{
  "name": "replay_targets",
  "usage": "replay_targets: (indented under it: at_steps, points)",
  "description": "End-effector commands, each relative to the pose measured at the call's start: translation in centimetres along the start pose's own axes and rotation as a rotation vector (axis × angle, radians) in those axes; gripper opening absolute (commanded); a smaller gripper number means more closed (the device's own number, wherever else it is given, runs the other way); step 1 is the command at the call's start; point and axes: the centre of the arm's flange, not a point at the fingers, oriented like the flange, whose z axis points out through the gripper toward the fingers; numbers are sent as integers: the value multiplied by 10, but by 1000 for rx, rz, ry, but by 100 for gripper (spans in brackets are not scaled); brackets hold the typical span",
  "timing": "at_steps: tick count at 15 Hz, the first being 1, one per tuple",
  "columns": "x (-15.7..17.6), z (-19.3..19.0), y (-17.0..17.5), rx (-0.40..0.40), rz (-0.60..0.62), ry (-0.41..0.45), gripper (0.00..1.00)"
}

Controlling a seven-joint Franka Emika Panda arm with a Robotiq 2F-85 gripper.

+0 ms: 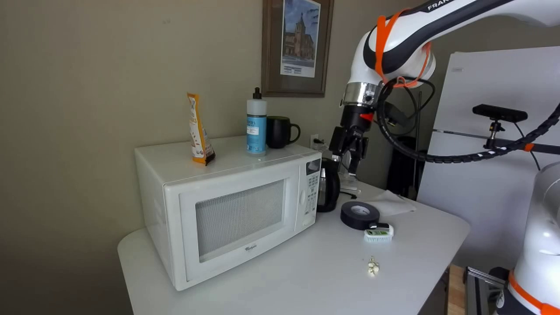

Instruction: Put the black mug on the table.

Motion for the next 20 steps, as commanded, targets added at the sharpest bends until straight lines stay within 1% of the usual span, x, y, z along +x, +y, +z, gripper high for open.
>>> replay_targets:
  at_steps: [1, 17, 20]
  points:
    - [0, 0, 0, 0, 0, 0, 100]
    - [0, 0, 0, 0, 0, 0, 100]
    - [5, -8, 12, 11, 68, 53, 100]
